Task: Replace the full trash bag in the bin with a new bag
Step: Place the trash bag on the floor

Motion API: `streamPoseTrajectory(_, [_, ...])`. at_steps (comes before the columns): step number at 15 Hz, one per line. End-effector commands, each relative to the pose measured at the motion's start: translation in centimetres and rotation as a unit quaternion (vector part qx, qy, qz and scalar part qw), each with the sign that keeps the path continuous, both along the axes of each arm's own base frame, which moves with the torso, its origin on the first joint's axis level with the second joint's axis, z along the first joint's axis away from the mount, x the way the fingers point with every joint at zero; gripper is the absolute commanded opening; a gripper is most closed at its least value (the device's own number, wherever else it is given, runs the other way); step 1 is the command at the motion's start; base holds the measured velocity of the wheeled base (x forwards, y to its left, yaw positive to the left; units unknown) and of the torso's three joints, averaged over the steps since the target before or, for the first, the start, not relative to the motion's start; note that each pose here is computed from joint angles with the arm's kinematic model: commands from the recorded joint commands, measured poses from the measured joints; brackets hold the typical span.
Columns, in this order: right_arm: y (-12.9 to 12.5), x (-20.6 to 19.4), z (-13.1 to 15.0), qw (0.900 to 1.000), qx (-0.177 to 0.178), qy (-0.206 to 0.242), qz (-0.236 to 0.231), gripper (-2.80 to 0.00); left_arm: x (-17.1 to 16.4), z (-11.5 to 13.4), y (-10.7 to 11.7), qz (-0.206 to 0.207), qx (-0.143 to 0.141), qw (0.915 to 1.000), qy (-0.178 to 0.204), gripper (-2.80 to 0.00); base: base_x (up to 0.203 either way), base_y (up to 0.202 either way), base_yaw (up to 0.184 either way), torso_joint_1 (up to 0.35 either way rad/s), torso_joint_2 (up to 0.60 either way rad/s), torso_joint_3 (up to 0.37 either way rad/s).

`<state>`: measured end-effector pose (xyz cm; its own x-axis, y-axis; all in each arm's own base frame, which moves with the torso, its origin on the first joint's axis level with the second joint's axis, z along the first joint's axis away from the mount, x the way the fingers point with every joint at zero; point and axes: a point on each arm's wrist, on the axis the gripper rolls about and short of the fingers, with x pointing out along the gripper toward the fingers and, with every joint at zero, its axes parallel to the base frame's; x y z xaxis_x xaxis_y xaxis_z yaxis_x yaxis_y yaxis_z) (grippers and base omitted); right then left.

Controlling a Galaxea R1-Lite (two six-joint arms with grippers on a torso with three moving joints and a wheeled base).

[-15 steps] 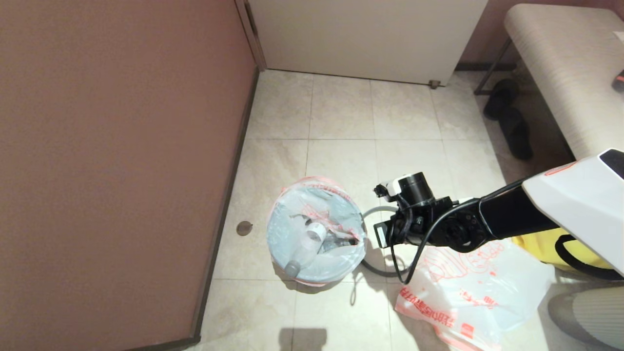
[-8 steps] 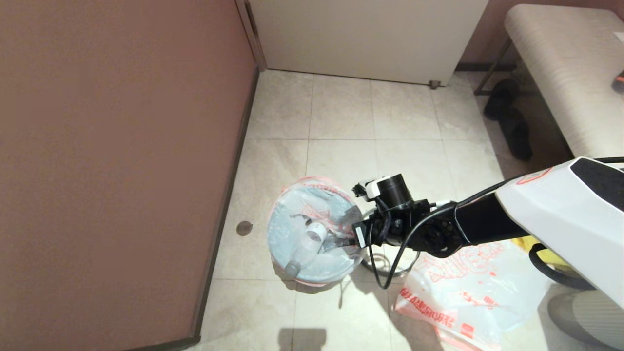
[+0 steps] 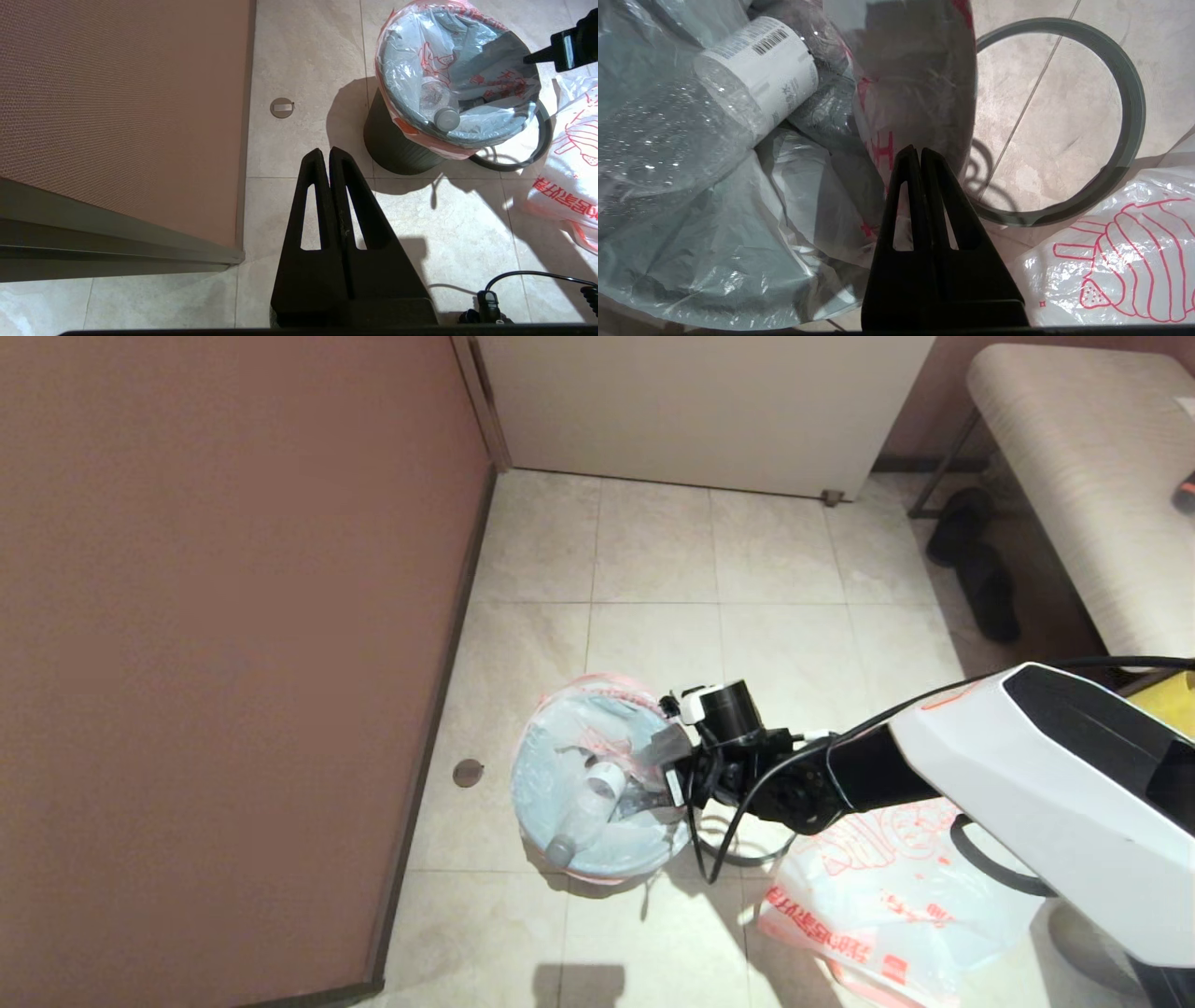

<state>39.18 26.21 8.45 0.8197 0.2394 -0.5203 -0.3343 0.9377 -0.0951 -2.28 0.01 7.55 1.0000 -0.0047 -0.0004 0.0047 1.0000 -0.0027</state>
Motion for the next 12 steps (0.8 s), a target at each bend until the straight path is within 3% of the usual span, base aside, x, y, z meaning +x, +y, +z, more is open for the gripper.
streamPoseTrajectory(1, [-0.4,0.3,-1.0,1.000,-0.005,0.006,-0.007,-2.80,0.0,0.0,0.0,0.000,0.000,1.0000,0.000,-2.80,0.000,0.000,0.000,0.000,0.00,0.000])
streamPoseTrajectory(5, [-0.8,0.2,-1.8,1.000,-0.021,0.011,-0.015,-2.80,0.0,0.0,0.0,0.000,0.000,1.0000,0.000,-2.80,0.000,0.000,0.000,0.000,0.00,0.000])
streamPoseTrajectory(8, [-0.8,1.7,-1.2,0.999,-0.018,-0.015,-0.023,-2.80,0.0,0.0,0.0,0.000,0.000,1.0000,0.000,-2.80,0.000,0.000,0.000,0.000,0.00,0.000])
streamPoseTrajectory(12, [0.1,1.9,3.9,0.998,0.003,-0.066,-0.021,-2.80,0.0,0.0,0.0,0.000,0.000,1.0000,0.000,-2.80,0.000,0.000,0.000,0.000,0.00,0.000])
